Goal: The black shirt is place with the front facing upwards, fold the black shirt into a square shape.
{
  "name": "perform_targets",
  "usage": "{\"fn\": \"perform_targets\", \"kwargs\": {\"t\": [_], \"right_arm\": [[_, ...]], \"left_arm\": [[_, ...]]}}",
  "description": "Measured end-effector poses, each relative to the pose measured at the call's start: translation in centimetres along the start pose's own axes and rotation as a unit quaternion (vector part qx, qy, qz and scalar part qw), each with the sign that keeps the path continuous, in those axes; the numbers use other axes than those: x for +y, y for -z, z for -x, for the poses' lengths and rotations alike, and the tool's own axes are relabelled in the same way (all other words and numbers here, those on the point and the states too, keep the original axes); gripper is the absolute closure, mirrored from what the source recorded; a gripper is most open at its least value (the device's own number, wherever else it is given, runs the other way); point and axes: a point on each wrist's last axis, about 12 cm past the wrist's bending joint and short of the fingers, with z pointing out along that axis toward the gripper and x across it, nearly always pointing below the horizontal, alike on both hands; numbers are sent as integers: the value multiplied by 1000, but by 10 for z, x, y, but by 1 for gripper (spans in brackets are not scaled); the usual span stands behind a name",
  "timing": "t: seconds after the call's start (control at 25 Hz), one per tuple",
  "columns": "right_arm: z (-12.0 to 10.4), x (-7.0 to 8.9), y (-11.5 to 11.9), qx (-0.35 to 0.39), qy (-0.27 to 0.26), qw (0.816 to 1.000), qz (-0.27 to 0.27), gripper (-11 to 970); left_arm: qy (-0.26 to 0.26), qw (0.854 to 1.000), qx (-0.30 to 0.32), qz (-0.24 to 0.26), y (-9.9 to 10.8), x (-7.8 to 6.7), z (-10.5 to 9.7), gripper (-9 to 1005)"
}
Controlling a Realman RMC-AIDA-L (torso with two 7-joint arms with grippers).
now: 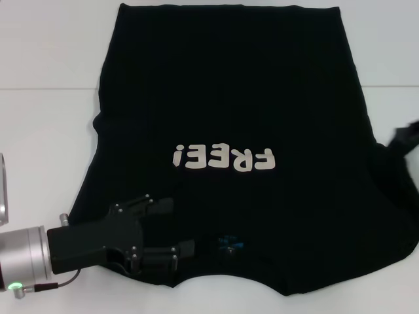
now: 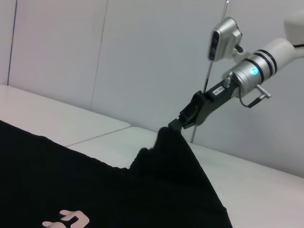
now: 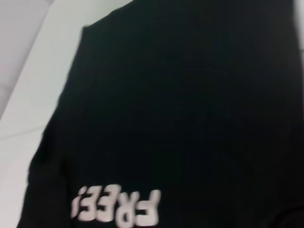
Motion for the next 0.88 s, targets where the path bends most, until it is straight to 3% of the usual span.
{"fn": "perform_targets", "kwargs": {"t": [0.32, 0.44, 0.64, 0.88], "right_arm": [[13, 56, -55, 54, 92, 994, 31, 903], [10, 67, -69, 64, 109, 991, 32, 900], [7, 67, -73, 57, 111, 992, 35, 895], [-8, 55, -61, 17, 114, 989, 92, 770]], "left_arm": [[1, 1000, -3, 2, 0, 0, 0, 50], [2, 1000, -4, 3, 0, 0, 0, 50], [3, 1000, -5, 3, 0, -1, 0, 51], [17, 1000, -17, 15, 4, 0, -1, 50]]}}
